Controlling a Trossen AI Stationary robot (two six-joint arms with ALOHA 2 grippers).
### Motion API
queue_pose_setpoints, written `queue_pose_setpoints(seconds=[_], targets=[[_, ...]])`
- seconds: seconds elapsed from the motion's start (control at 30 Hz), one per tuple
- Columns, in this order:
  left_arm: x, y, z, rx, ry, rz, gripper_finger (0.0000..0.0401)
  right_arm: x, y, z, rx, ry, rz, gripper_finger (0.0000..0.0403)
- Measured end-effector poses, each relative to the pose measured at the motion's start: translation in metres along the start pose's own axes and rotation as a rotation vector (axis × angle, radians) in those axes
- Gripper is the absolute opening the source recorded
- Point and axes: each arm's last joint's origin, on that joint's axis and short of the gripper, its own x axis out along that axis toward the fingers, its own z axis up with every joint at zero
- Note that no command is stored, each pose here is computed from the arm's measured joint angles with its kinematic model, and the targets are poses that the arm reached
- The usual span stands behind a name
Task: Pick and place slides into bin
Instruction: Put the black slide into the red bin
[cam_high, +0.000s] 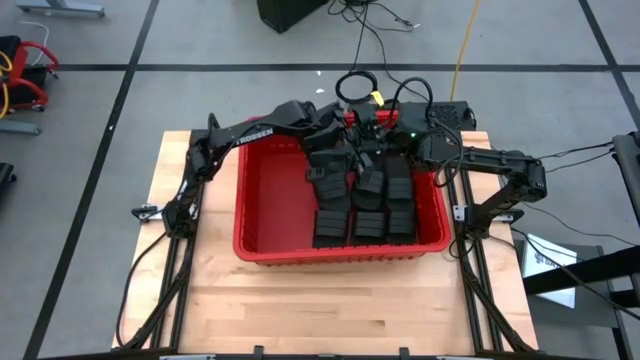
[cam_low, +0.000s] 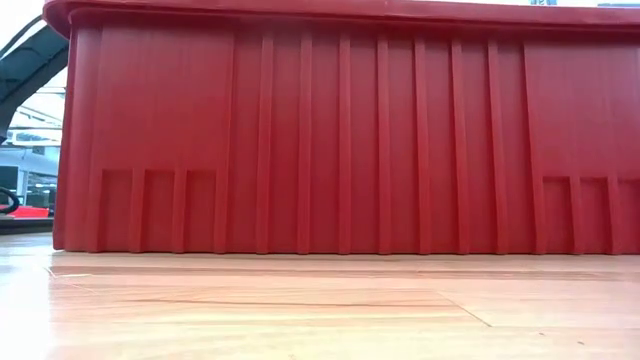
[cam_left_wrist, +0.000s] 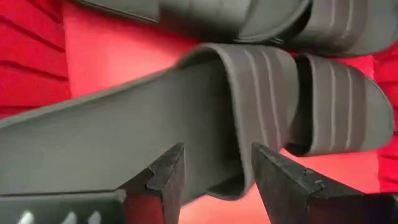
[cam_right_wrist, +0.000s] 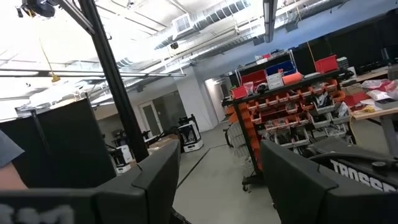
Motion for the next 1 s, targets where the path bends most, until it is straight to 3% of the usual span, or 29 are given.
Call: queue_pose_setpoints(seconds=[0.27,0.77,0.87,1.0], targets=[[0.009,-0.018,0.009,0.046,-0.020,-0.055,0.0175,0.000,0.000,0.000,0.004,0.000,0.001,0.0210],[0.035,-0.029,0.016,0.078,0.017,-0.082,0.0170,0.000,0.001,0.000,0.031,0.012,0.024,0.0210],[0.035,-0.029,0.016,0.094,0.017,-0.081,0.0137,0.000,0.001,0.000,0.032,0.011,0.024,0.0210],[0.035,-0.027,0.015,0.092,0.018,-0.080,0.0053,0.000,0.001,0.000,0.032,0.011,0.024,0.0210]])
